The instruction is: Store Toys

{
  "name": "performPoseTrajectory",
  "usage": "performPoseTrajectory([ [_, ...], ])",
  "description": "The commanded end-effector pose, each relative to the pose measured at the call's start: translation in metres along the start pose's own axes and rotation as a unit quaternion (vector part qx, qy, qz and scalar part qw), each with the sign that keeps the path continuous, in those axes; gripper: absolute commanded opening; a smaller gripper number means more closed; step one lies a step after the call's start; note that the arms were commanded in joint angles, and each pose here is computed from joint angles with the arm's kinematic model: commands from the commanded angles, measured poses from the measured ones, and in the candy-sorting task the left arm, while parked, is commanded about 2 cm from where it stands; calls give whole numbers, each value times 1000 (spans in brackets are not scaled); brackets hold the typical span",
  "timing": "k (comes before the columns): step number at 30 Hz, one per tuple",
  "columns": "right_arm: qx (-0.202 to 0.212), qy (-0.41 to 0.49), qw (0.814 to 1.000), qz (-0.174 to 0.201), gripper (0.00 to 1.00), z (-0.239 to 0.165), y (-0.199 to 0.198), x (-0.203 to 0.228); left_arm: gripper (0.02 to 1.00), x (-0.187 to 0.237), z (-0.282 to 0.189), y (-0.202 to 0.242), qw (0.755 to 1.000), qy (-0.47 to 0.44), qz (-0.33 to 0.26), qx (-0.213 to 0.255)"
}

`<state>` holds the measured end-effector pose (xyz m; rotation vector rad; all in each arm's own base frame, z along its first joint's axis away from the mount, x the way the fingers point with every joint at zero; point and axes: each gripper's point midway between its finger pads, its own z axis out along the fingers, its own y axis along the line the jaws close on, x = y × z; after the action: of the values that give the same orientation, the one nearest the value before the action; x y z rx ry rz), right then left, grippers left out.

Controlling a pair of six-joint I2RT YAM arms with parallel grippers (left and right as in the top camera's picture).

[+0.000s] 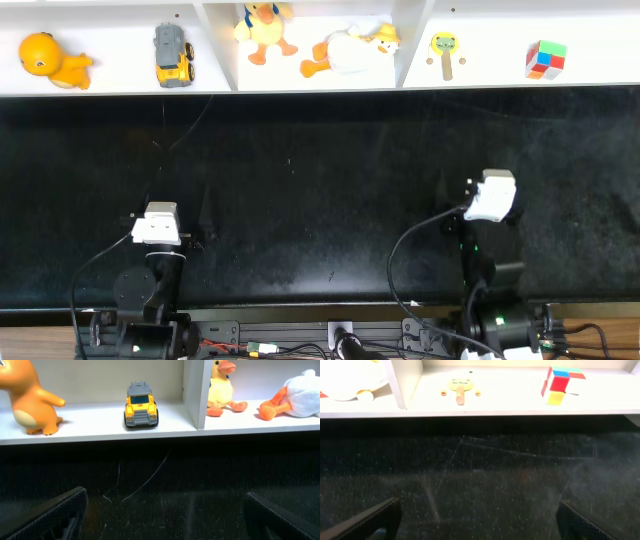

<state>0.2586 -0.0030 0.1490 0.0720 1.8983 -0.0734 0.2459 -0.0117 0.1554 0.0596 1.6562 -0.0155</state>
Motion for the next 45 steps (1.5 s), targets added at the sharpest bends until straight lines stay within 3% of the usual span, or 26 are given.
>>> performPoseTrajectory([
  [1,-8,-21,1000,1,996,-4,0,11,998,-1,0,1,1000,-3,1,-3],
  [4,-11,-32,999,5,996,-4,0,22,998,-1,0,1,1000,-3,1,-3],
  [15,-41,-165,985,18,996,-21,8,-20,998,-1,0,1,1000,-3,1,-3],
  [45,-48,-163,985,7,996,-21,11,-20,998,-1,0,1,1000,-3,1,-3],
])
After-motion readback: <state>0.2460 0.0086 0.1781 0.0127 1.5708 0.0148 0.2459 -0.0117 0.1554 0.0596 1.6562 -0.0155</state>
